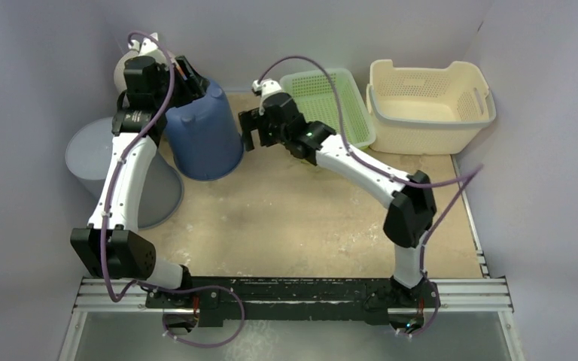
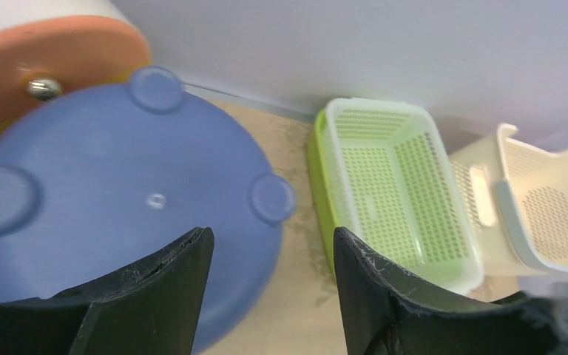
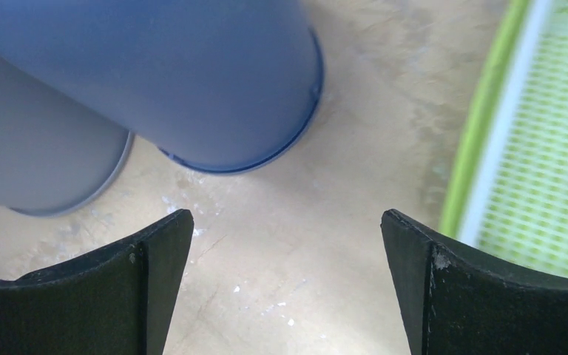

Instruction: Turn the large container upside down

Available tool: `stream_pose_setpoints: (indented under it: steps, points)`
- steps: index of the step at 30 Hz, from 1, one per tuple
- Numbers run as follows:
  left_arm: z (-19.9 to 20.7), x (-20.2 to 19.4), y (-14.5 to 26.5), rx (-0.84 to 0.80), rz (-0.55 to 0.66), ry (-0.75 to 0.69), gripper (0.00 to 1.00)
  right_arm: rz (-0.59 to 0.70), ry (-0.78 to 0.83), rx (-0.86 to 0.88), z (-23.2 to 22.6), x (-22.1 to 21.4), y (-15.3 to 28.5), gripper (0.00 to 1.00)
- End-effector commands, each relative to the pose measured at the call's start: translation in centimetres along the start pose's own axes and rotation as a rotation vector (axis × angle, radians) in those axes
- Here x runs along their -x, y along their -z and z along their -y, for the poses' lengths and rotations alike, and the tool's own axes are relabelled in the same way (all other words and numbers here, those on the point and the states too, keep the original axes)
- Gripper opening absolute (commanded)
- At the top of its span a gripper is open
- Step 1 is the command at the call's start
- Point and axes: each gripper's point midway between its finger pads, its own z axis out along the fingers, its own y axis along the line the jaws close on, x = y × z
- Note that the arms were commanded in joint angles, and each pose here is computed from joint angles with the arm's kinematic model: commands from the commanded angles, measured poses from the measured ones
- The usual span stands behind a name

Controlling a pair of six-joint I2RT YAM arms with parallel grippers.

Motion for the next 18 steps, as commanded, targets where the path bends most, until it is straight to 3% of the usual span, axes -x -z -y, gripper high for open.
stream_pose_setpoints:
  steps: [1, 7, 13, 18]
  points:
    - [5.6, 2.2, 2.0, -0.152, 0.074, 0.003, 0.60, -0.018, -0.042, -0.166, 6.2, 1.0, 4.2, 1.00]
    - [8.0, 0.2, 1.7, -0.180, 0.035, -0.003, 0.57, -0.064, -0.095, -0.259, 12.5, -0.5, 5.7, 0.99]
    - [10.5, -4.2, 0.4, -0.200, -0.036, -0.003, 0.53, -0.085, -0.096, -0.364, 17.0, 0.1, 5.4, 0.97]
    - [12.6, -7.5, -1.3, -0.208, -0.091, -0.017, 0.52, -0.052, -0.117, -0.341, 19.4, 1.4, 4.8, 0.94]
